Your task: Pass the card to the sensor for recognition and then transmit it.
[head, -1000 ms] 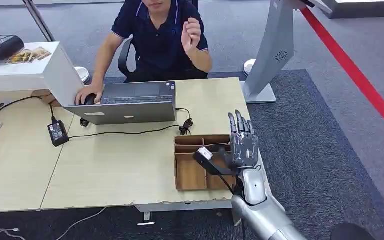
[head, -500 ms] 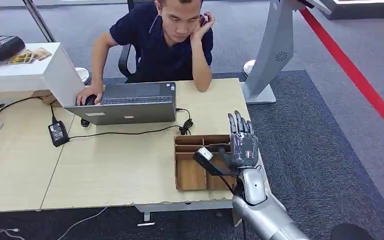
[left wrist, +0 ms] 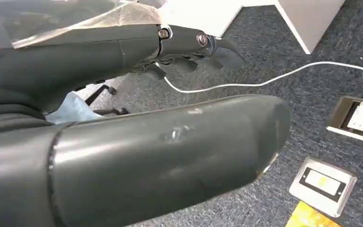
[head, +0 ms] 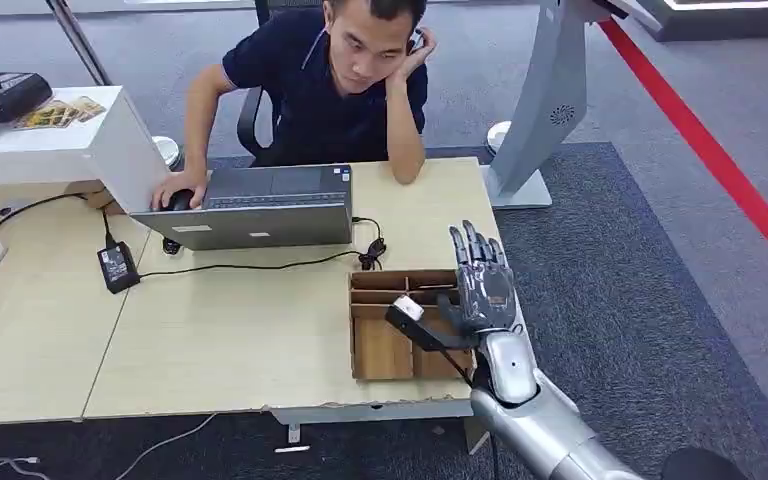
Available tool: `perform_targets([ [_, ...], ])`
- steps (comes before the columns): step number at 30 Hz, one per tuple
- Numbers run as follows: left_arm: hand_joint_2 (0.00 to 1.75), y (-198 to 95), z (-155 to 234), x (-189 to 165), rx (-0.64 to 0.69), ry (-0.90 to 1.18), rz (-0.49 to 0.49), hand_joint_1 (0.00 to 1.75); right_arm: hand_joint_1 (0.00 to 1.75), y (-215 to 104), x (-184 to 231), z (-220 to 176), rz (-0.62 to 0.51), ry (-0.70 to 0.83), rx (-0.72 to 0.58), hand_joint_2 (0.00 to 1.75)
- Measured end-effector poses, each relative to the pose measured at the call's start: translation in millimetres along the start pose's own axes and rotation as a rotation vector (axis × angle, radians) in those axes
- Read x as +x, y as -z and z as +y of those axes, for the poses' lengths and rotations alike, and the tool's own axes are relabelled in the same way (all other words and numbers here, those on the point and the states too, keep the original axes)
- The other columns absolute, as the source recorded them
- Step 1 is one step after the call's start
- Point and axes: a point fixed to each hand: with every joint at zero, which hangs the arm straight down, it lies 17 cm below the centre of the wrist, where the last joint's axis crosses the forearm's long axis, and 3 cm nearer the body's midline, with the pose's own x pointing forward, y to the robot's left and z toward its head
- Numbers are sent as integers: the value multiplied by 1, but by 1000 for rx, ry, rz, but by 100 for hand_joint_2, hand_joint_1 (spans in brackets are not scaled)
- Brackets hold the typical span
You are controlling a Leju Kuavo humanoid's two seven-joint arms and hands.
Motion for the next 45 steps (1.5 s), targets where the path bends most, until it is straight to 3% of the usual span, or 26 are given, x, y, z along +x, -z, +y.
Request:
perform_targets([
  [12, 0, 0, 0, 2, -1, 3, -16, 0, 0, 3, -3, 5, -56, -92, 107, 175],
  [45, 0, 0, 0, 2, -1, 0, -18, 0, 0, 2, 4, -1, -156, -206, 166, 175],
])
